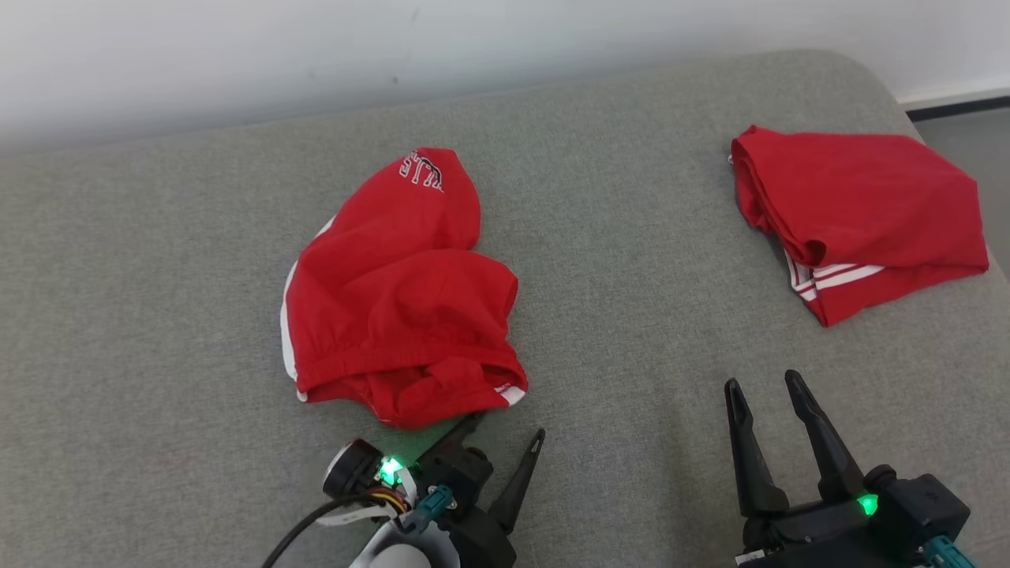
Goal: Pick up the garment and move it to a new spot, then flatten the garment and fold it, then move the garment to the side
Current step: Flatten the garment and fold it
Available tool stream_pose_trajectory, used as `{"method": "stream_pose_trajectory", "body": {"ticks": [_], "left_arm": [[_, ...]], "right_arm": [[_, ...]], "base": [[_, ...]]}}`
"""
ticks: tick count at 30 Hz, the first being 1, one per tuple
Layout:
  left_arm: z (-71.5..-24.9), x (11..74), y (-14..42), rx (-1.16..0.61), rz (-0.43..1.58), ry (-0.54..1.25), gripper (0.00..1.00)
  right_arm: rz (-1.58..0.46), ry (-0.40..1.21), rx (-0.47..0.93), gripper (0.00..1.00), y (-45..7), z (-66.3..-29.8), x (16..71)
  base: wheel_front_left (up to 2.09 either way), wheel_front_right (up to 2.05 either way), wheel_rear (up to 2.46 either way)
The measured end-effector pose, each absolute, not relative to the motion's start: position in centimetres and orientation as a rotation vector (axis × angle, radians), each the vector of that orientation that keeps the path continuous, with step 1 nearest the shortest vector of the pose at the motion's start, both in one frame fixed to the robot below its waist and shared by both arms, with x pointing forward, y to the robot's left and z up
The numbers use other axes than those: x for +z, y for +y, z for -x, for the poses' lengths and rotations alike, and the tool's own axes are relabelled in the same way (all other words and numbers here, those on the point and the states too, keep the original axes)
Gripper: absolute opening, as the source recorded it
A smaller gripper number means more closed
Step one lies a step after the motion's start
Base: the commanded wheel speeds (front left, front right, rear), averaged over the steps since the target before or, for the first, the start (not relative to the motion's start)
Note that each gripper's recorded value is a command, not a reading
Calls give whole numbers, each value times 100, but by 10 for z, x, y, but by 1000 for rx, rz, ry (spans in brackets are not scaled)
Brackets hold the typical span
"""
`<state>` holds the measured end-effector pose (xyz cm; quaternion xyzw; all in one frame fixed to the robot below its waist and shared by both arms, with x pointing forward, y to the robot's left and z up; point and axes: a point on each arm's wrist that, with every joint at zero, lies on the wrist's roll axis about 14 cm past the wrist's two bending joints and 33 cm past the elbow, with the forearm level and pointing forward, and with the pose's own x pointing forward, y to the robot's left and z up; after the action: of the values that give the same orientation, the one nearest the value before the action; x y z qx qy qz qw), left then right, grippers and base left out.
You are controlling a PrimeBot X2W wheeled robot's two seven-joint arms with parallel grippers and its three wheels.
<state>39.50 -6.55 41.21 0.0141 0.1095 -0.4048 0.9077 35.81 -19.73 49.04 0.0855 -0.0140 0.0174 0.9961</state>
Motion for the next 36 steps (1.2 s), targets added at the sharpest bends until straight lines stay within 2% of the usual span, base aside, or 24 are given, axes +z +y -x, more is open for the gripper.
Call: {"method": "stream_pose_trajectory", "body": {"ticks": [5, 9, 12, 17, 27, 28, 29, 30, 36], "left_arm": [[-397, 409, -75, -864, -37, 226, 100], [-381, 395, -82, -921, -30, 280, 100], [-378, 409, -92, -951, -10, 238, 100], [-398, 422, -81, -858, -60, 160, 100], [-412, 394, -65, -793, -145, 274, 100], [-415, 394, -66, -793, -147, 273, 97], [-417, 395, -67, -791, -143, 266, 29], [-418, 396, -68, -792, -141, 266, 0], [-419, 420, -80, -816, 28, 253, 0]], "right_arm": [[-169, -15, 27, 100, -199, -359, 486], [-163, -15, 6, 100, -206, -361, 486], [-166, -16, 3, 100, -206, -361, 486], [-178, -19, 4, 100, -203, -360, 486], [-177, -10, 8, 100, -202, -364, 484], [-177, -11, 9, 100, -202, -365, 484], [-177, -12, 9, 100, -202, -365, 484], [-176, -13, 9, 100, -202, -365, 485], [-176, -21, -4, 100, -206, -360, 487]], "base": [[0, 0, 0], [0, 0, 0], [0, 0, 0], [0, 0, 0], [0, 0, 0], [0, 0, 0], [0, 0, 0], [0, 0, 0], [0, 0, 0]]}}
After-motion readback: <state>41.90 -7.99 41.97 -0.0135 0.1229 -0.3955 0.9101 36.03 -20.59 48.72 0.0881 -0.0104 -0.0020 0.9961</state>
